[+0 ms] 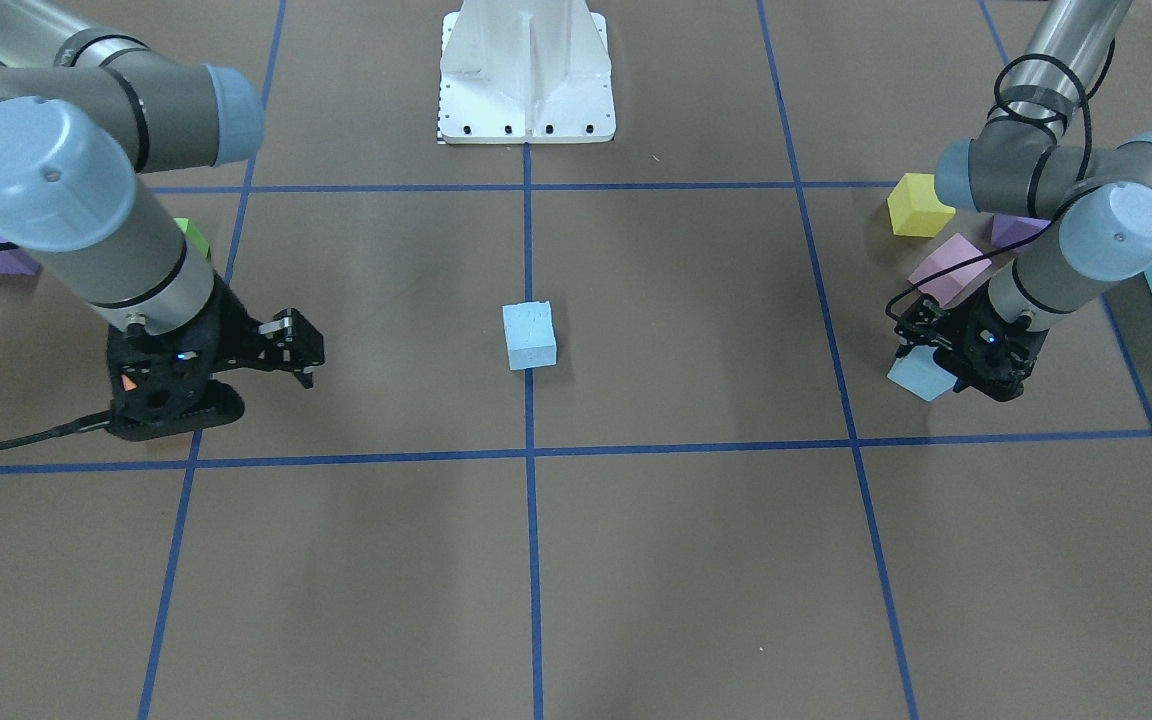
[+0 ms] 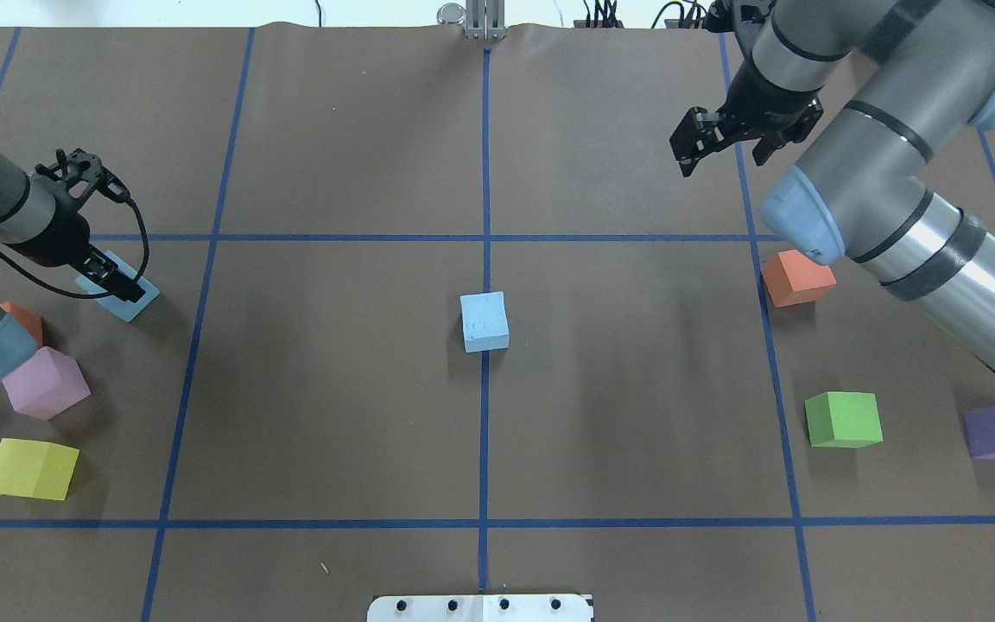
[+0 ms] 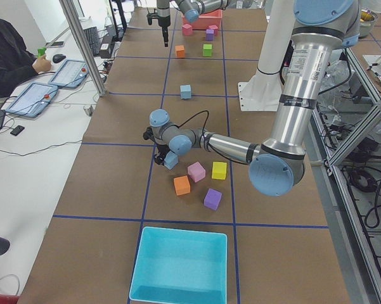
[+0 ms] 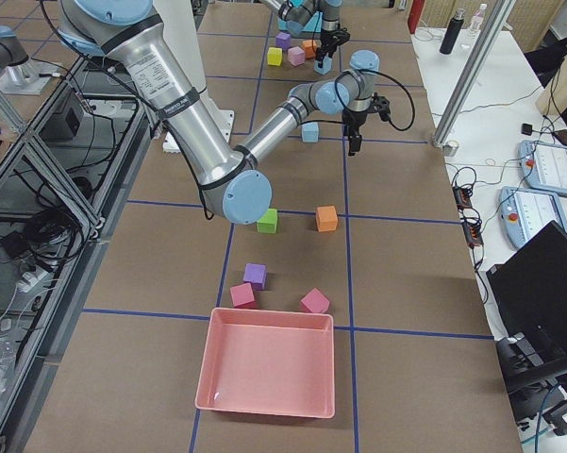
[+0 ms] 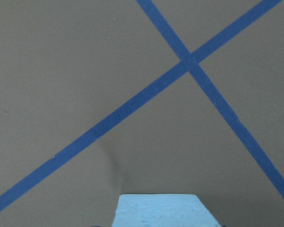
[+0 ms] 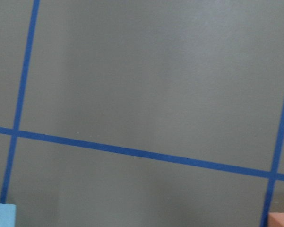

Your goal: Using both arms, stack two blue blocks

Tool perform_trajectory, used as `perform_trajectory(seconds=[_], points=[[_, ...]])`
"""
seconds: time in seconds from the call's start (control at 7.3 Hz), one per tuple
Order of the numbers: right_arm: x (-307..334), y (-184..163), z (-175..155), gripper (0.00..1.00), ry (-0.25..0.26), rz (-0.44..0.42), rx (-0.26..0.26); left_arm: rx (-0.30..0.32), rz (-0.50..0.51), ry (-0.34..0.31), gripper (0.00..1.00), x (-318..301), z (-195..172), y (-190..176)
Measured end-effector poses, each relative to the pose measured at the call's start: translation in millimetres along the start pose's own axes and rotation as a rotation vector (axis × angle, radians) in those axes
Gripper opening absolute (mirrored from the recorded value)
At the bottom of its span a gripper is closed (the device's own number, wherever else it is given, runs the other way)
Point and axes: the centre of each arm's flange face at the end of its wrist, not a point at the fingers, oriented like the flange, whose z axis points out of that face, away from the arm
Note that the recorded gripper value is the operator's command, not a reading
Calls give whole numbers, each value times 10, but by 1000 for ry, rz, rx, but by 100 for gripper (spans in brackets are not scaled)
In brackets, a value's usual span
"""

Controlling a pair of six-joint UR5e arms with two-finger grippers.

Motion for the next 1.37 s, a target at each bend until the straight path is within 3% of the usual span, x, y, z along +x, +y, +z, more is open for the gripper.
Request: perform_trajectory(seconds=[0.41,0.68,1.1,1.37], points=[[833,-67,-97,100,55,-41,-2,21,15,15,64,120,-93,-177],[1201,-109,-112,100,80,-46,-8,53,18,70,64,462,-392,-622],[1961,-78,-85,100,122,-80,-35,70,-94,130,64,1435,-1123,-1524],[2651,-5,-167,100,141,-104,-49,64,-137,174,64,2294,-1126,-1833]])
